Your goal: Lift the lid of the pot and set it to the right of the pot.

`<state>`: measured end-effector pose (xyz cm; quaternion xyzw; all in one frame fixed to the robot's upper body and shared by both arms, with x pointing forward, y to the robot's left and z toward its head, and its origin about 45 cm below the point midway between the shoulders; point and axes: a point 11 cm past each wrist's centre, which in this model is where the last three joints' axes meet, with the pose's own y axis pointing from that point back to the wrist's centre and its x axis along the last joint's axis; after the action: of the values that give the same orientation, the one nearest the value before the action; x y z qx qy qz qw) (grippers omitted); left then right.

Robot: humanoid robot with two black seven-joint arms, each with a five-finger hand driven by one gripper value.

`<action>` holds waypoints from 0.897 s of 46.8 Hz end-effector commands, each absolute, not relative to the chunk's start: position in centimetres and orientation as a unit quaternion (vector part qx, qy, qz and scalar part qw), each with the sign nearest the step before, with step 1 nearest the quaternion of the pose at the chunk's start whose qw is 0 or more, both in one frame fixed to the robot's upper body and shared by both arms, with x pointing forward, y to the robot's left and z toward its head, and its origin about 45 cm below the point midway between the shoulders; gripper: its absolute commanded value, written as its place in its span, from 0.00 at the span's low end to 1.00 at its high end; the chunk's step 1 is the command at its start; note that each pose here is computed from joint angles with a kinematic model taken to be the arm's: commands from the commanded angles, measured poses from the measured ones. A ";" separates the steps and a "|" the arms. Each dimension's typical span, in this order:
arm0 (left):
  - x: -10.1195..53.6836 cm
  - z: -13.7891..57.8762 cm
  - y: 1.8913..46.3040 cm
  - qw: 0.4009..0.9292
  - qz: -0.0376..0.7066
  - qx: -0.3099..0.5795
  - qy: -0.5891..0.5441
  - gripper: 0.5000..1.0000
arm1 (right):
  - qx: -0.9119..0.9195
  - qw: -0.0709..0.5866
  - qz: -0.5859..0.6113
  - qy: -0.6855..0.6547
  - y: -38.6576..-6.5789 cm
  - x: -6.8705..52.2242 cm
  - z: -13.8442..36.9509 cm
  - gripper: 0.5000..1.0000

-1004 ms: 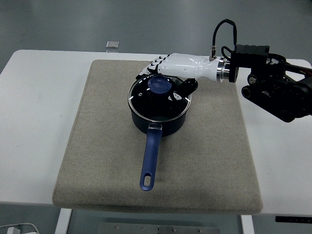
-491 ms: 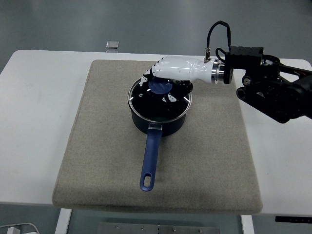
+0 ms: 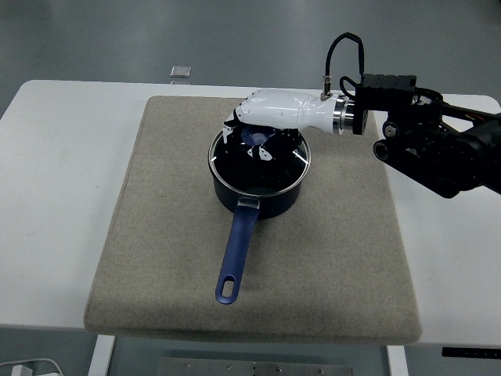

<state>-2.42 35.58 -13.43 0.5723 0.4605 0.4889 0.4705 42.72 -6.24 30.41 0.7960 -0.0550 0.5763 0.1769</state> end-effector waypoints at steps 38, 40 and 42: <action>-2.4 -13.4 35.6 0.471 0.489 0.573 0.460 1.00 | 0.763 0.209 0.611 -0.021 -6.6 43.3 31.9 0.79; -2.4 -13.4 35.6 0.471 0.489 0.573 0.460 1.00 | 0.763 0.209 0.611 -0.021 -6.6 43.3 31.9 0.79; -2.4 -13.4 35.6 0.471 0.489 0.573 0.460 1.00 | 0.763 0.209 0.611 -0.020 -6.6 43.3 31.9 0.79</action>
<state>-2.42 35.58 -13.43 0.5723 0.4605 0.4889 0.4705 43.31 -6.57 31.89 0.7635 -0.0208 0.6107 0.2090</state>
